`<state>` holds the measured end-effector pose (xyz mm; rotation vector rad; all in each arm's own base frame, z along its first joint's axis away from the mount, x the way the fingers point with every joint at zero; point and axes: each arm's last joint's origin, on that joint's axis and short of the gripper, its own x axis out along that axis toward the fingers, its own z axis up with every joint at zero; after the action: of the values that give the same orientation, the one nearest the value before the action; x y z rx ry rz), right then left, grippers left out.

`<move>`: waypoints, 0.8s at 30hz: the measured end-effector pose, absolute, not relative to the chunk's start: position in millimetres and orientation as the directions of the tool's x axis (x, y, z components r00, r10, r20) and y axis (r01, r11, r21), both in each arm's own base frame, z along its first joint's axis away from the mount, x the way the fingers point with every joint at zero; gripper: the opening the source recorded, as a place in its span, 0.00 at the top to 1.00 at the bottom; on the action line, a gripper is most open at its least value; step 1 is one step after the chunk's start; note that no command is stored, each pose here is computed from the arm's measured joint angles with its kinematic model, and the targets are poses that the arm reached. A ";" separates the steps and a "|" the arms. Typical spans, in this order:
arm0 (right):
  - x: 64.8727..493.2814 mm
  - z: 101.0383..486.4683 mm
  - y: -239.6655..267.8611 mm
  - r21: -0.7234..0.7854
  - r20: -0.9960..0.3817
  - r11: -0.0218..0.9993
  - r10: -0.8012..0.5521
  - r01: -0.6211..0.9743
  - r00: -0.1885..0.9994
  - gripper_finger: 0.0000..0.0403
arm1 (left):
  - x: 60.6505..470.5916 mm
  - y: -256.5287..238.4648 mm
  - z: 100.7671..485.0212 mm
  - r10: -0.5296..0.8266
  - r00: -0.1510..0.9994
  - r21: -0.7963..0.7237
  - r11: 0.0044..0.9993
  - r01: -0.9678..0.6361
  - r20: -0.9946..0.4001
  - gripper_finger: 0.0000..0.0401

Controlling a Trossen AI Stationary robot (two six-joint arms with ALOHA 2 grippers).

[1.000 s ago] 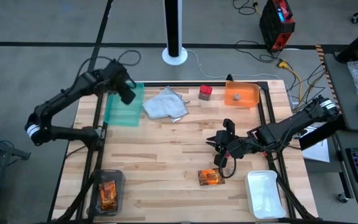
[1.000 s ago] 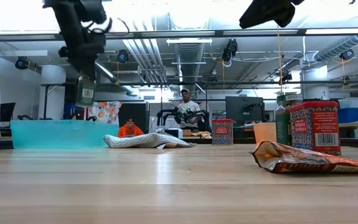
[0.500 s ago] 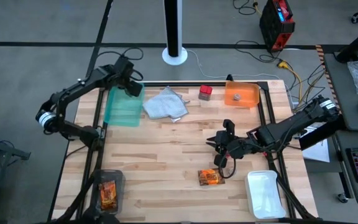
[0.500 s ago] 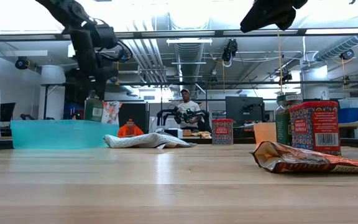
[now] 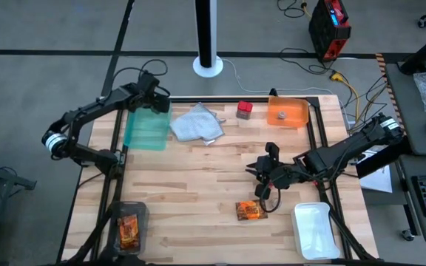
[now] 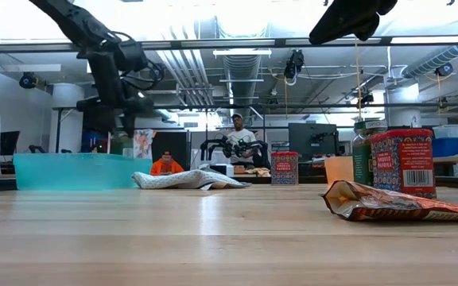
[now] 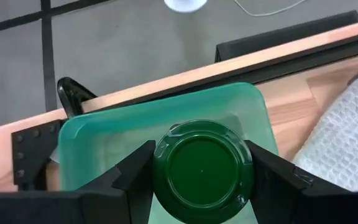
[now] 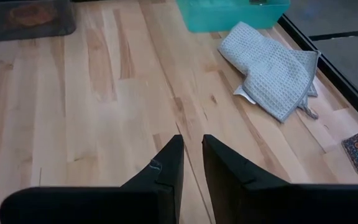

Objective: Sort spices by type
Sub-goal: Put the left green seasoning bottle into the blue bin

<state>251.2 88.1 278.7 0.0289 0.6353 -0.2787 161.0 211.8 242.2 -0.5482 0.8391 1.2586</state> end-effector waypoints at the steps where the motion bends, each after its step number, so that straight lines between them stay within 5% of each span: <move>1: 251.2 278.7 88.1 -0.059 -0.589 0.962 -0.248 0.265 0.769 0.86 | 161.1 211.5 239.9 0.600 0.086 0.076 0.239 -0.968 -0.796 0.54; 24: 251.2 278.8 88.3 -0.059 -0.589 0.963 -0.247 0.264 0.770 0.85 | 166.6 218.1 217.1 0.606 0.093 0.053 0.218 -0.974 -0.790 0.50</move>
<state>251.2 88.3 278.8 0.0276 0.6346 -0.2774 166.6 218.1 217.1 -0.5734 0.8010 1.2731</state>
